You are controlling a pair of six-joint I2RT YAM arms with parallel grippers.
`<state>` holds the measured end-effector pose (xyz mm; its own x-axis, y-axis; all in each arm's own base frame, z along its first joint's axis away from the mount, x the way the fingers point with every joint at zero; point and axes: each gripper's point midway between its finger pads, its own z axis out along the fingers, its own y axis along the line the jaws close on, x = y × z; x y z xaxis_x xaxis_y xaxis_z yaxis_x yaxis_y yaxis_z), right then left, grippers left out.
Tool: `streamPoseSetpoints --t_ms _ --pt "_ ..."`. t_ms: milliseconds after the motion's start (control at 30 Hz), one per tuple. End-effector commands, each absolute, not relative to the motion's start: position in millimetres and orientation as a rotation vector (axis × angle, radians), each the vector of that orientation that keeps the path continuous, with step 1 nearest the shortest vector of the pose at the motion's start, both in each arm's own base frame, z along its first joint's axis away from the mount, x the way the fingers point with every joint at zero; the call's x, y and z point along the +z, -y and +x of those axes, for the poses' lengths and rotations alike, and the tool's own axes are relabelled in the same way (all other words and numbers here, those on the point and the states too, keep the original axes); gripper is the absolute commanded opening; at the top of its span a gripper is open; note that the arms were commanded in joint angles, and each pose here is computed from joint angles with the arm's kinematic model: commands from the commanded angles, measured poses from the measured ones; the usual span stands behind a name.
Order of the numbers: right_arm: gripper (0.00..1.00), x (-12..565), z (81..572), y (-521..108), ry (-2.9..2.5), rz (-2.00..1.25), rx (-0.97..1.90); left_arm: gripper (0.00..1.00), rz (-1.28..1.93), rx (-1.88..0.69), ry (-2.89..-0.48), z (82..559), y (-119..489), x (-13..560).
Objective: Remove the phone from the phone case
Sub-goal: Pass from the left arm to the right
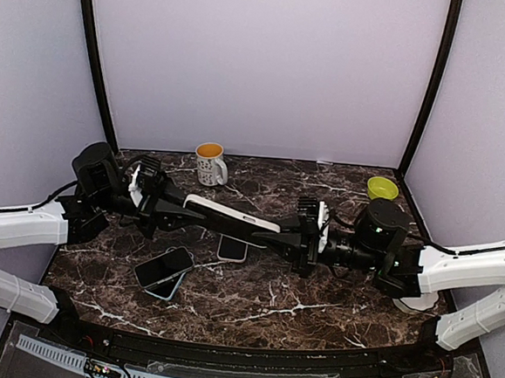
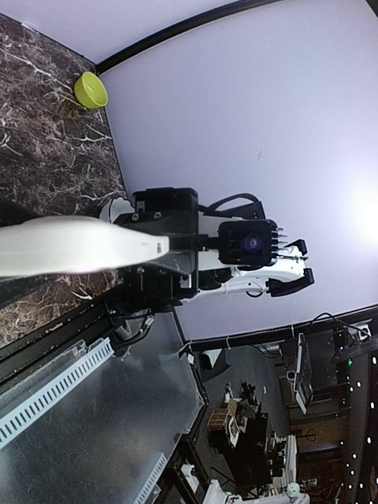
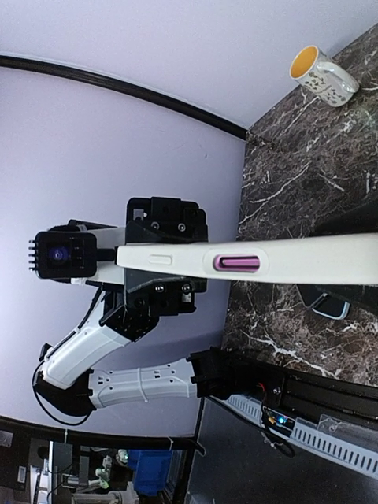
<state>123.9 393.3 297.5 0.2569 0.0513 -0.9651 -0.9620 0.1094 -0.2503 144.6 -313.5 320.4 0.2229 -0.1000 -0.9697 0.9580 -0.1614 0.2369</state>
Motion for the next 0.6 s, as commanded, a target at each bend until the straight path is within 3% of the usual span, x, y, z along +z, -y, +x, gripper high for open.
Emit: streamPoseSetpoints --t_ms 0,67,100,167,233,333,567 --pt "0.0 309.9 124.0 -395.9 -0.994 -1.18 0.967 0.01 1.405 -1.173 -0.774 134.3 310.7 331.2" --pt "0.0 309.0 126.9 -393.8 -1.001 -1.184 0.935 0.24 1.414 -1.146 -0.798 137.7 311.4 327.1" --pt "0.0 307.6 127.3 -391.6 -0.995 -1.192 0.91 0.48 1.427 -1.129 -0.804 137.2 310.5 324.6" --pt "0.0 305.4 130.6 -384.2 -0.983 -1.194 0.839 0.7 1.462 -1.083 -0.801 134.2 307.5 316.7" --pt "0.0 304.0 136.6 -374.1 -0.975 -1.175 0.756 0.76 1.506 -1.025 -0.783 130.4 303.5 307.2" --pt "0.0 295.6 147.5 -364.5 -1.023 -1.174 0.676 0.76 1.563 -0.982 -0.816 128.4 299.8 290.1" --pt "0.0 280.3 136.7 -353.5 -0.983 -1.344 0.587 0.62 1.64 -0.993 -0.778 121.3 299.0 275.4"
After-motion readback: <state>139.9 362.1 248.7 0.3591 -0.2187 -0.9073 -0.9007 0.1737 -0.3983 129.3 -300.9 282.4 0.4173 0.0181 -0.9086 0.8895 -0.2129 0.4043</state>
